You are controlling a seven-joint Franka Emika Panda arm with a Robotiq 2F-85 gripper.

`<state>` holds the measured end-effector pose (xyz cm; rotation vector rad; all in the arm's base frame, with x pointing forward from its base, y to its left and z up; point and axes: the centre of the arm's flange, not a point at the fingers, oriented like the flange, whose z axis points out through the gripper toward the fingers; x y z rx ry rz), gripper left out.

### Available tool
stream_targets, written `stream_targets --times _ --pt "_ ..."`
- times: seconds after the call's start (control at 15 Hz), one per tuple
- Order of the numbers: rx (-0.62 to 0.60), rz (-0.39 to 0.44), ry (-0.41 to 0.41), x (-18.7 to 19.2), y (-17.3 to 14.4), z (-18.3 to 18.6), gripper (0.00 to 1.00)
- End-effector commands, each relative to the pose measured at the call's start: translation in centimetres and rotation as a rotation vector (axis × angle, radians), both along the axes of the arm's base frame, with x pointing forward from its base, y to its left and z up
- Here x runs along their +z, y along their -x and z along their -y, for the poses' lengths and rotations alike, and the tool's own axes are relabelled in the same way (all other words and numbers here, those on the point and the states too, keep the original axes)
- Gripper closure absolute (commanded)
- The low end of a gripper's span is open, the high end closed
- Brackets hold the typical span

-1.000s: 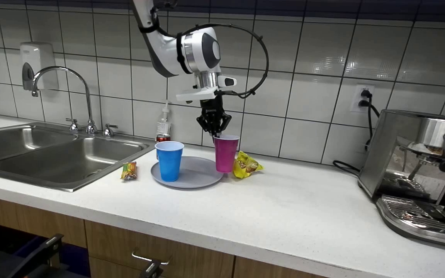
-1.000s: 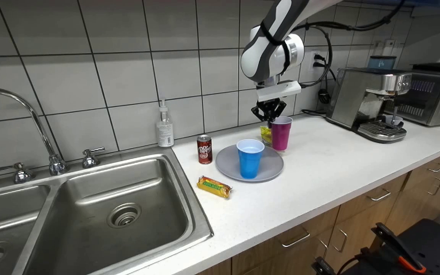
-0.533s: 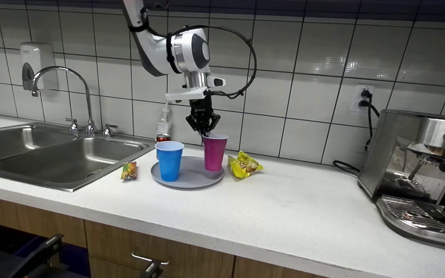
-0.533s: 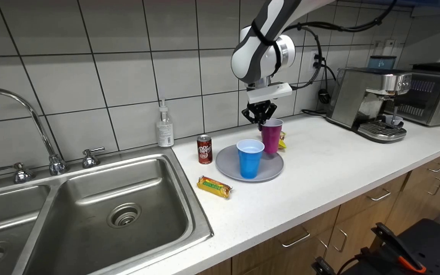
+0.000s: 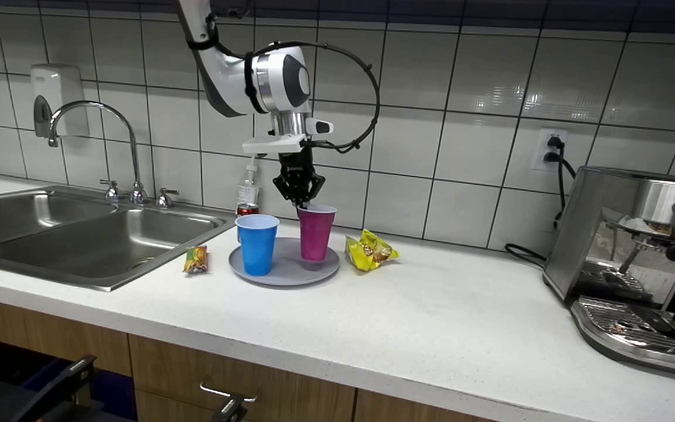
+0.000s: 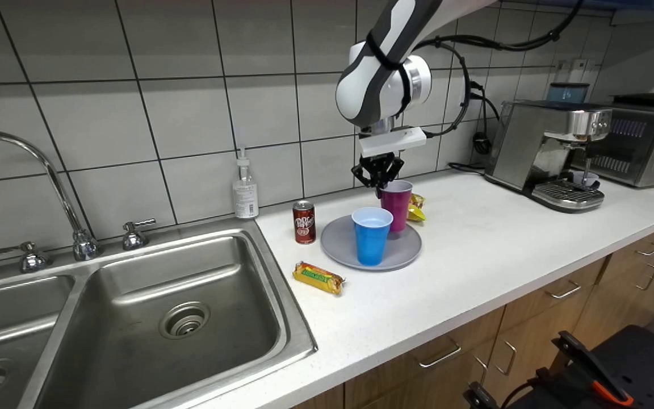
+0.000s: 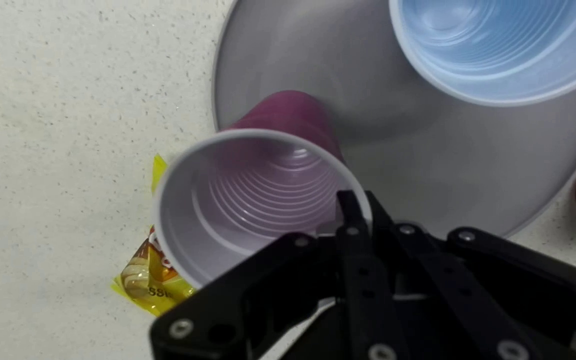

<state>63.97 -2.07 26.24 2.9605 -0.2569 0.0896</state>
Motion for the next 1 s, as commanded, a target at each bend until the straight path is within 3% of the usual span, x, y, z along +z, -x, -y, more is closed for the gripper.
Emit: stream_targets --times 0.0,0.6,0.67,0.73,0.93 --pt "-0.029 0.030 -0.015 -0.3 -0.8 -0.7 0.99" --pt "-0.037 0.041 -0.023 -1.0 -1.1 -0.8 0.99" --pt "-0.037 0.039 -0.021 -1.1 -1.1 -0.8 0.70" --pt "-0.036 0.047 -0.020 -1.2 -1.1 -0.8 0.68" --pt "-0.029 0.051 -0.018 -1.3 -1.1 -0.8 0.47"
